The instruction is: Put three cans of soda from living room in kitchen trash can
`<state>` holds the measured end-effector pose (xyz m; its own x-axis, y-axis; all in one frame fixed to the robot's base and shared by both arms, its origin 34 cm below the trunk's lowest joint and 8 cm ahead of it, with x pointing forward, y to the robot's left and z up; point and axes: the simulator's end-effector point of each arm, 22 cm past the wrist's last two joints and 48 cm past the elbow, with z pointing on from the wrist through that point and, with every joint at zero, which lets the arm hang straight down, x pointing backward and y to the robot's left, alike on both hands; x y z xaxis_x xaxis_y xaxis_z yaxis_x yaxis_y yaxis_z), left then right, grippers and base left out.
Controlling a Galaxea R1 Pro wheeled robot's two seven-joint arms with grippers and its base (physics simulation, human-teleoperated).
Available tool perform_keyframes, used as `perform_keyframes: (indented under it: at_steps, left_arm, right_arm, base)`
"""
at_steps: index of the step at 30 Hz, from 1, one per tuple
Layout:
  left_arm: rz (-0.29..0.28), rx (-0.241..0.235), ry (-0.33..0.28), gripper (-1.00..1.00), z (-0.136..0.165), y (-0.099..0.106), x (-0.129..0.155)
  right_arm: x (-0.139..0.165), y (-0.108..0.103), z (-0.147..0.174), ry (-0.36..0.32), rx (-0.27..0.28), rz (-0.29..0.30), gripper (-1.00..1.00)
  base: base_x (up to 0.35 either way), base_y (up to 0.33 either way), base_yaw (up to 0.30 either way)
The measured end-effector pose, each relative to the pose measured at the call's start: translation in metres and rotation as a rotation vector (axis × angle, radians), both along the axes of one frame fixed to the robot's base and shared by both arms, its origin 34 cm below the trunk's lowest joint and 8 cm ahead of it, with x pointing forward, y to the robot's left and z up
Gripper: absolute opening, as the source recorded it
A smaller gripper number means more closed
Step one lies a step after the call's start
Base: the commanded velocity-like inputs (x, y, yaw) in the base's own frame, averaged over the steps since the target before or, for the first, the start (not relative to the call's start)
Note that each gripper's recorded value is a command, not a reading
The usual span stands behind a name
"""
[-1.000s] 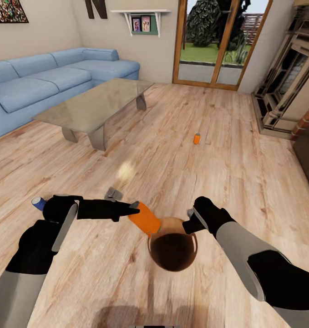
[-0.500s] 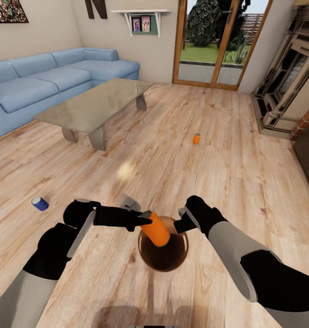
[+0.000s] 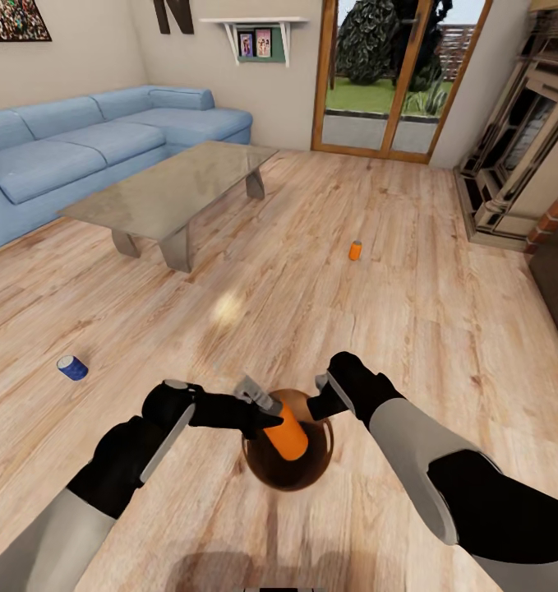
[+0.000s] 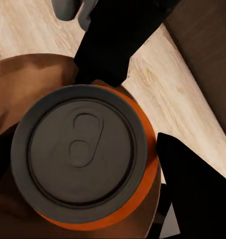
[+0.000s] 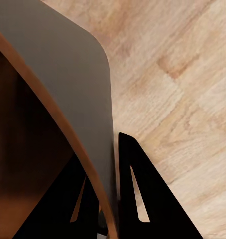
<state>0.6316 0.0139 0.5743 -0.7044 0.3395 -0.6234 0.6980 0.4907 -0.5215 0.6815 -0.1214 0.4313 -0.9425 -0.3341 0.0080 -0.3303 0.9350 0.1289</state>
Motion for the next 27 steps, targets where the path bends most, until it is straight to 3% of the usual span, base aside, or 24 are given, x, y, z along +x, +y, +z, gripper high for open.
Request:
perform_keyframes:
  at_steps: [6,11,19,20,27]
  left_arm:
    - [-0.024,0.068,-0.034,-1.0,-0.031,-0.014,-0.011]
    - [-0.041,0.165,-0.075,-1.0,-0.055,-0.025,-0.021]
    - [-0.033,0.283,-0.143,-1.0,-0.074,-0.024,-0.022]
    - [-0.019,0.318,-0.166,-1.0,-0.078,-0.02,-0.018]
    - [-0.009,0.377,-0.199,-1.0,-0.086,-0.015,-0.017]
  right_arm:
    - [-0.001,0.008,0.001,0.002,0.013,0.001,-1.0]
    - [-0.001,0.008,0.001,0.0,0.009,0.006,-1.0]
    - [-0.001,0.008,0.001,0.001,0.009,0.006,-1.0]
    - [-0.001,0.008,0.001,0.002,0.01,0.006,-1.0]
    - [-0.002,0.009,0.001,0.003,0.013,0.005,-1.0]
  base:
    - [0.0,0.0,0.0]
    - [0.0,0.0,0.0]
    - [0.0,0.0,0.0]
    - [0.0,0.0,0.0]
    - [0.0,0.0,0.0]
